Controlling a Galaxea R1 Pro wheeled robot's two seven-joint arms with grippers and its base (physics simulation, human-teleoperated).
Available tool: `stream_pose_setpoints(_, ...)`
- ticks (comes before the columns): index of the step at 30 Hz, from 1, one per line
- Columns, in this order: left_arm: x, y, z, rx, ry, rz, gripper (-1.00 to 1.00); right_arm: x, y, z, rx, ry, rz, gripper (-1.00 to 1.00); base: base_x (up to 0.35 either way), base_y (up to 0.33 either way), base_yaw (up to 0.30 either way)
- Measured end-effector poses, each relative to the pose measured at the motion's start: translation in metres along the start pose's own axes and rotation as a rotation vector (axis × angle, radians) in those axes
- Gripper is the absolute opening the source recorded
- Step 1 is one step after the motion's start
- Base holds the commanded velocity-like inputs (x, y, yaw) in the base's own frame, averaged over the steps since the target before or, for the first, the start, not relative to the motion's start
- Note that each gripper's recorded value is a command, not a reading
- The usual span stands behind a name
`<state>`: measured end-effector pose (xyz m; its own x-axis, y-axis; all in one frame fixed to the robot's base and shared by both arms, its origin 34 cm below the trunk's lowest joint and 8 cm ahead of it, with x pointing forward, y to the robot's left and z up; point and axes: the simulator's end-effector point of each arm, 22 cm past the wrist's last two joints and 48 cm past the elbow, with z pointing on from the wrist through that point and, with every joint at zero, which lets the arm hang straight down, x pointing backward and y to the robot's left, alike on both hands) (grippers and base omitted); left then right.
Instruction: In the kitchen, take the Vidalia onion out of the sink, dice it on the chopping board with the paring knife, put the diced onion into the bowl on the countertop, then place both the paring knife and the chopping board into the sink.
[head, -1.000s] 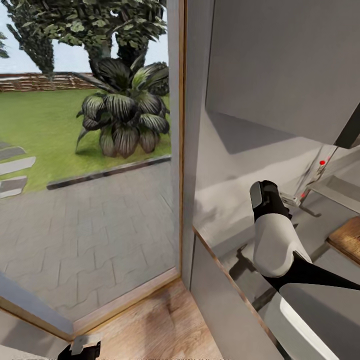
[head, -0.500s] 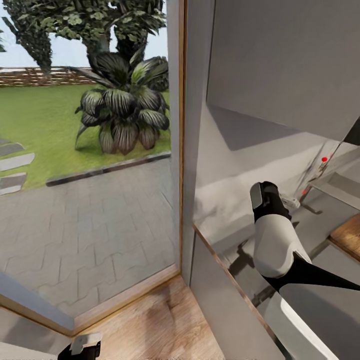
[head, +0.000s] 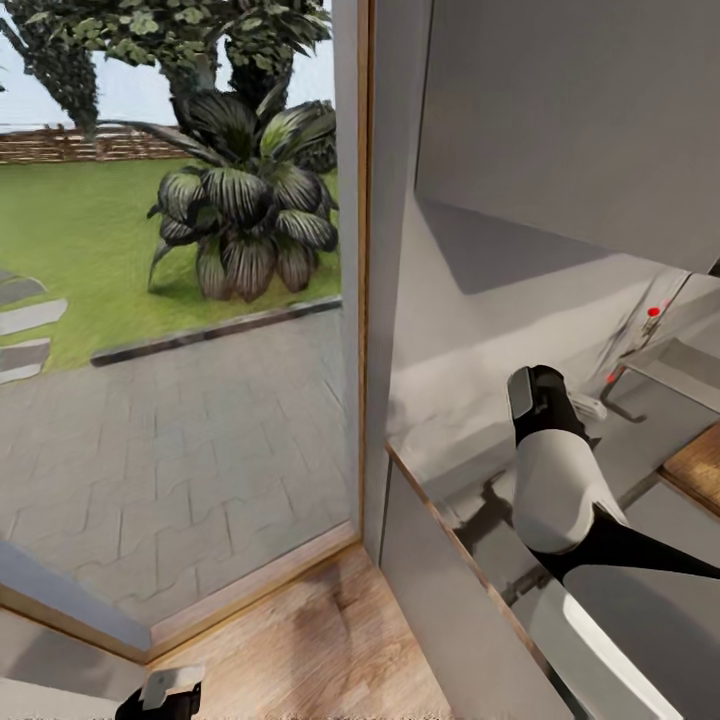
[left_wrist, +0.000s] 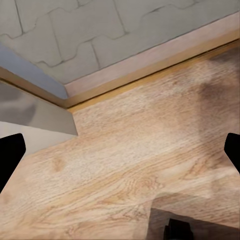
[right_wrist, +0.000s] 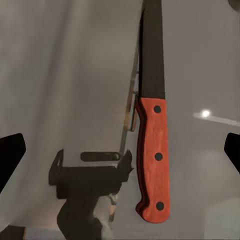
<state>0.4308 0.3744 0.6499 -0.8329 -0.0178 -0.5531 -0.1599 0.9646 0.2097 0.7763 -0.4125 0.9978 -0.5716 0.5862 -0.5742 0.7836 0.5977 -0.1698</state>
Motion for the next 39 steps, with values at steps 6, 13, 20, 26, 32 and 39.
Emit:
stream_pose_setpoints(6,0.004,0.0,0.001,0.0,0.009,0.002,1.0,-0.005,-0.004,0.011,-0.008,-0.001,0.006,1.0,0.0,0.0,0.0)
stream_pose_setpoints(13,0.01,0.0,0.001,0.0,0.02,0.005,1.0,-0.007,-0.007,0.022,-0.014,0.003,0.005,1.0,0.0,0.0,0.0)
stream_pose_setpoints(20,0.013,0.0,0.002,-0.001,0.028,0.007,1.0,0.005,-0.003,0.029,-0.012,0.026,-0.014,1.0,0.0,0.0,0.0)
stream_pose_setpoints(26,0.014,0.0,0.002,-0.001,0.029,0.008,1.0,0.001,-0.004,0.035,-0.036,0.026,-0.006,1.0,0.0,0.0,0.0)
stream_pose_setpoints(32,0.014,0.0,0.002,-0.001,0.03,0.008,1.0,-0.006,-0.006,0.047,-0.103,0.039,0.029,1.0,0.0,0.0,0.0)
stream_pose_setpoints(39,0.014,0.0,0.002,-0.001,0.028,0.008,1.0,-0.008,-0.01,0.051,-0.113,0.043,0.043,1.0,0.0,0.0,0.0)
